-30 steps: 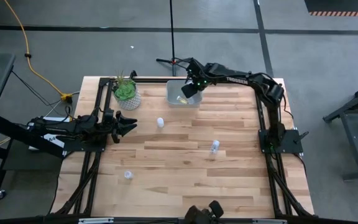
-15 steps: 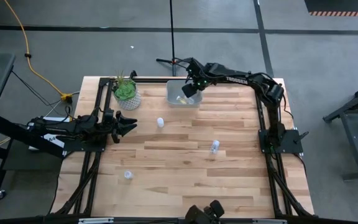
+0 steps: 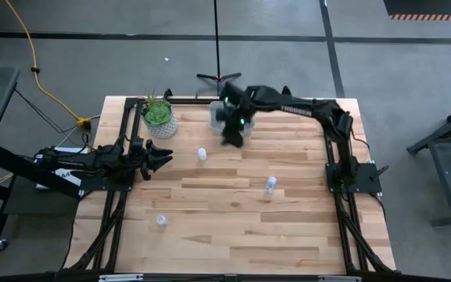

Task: Pick and place pill bottles into a basket
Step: Put the transparent pill bottle into the gray bin

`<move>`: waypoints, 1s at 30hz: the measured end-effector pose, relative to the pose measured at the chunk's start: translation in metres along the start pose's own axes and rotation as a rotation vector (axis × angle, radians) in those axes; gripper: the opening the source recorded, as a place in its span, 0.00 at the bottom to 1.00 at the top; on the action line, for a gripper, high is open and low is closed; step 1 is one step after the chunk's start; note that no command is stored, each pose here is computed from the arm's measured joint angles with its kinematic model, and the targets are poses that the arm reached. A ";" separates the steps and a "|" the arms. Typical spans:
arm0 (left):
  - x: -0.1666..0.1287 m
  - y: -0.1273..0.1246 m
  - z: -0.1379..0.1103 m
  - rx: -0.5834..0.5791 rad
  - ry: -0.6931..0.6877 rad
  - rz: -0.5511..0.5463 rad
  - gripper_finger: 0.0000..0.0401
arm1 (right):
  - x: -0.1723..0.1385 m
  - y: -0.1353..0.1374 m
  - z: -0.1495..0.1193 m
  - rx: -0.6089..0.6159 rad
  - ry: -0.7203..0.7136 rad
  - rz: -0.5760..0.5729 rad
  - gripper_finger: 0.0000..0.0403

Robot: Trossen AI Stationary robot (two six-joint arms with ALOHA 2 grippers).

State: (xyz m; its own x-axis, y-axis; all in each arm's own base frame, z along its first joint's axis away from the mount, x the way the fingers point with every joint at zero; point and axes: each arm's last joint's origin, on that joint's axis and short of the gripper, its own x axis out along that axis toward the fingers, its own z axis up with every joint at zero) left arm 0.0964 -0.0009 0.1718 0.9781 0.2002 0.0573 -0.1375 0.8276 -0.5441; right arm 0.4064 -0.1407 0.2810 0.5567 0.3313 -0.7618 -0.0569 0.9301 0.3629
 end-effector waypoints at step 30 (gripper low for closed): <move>0.000 0.000 0.000 0.004 0.000 0.000 0.49 | 0.106 0.133 -0.136 -0.553 0.988 -0.105 0.52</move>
State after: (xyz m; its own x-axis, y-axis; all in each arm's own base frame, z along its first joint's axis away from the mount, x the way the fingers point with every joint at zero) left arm 0.0964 -0.0009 0.1718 0.9781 0.2002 0.0573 -0.1381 0.8296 -0.5409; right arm 0.3451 0.0400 0.1753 -0.3030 0.0001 -0.9530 -0.5425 0.8221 0.1726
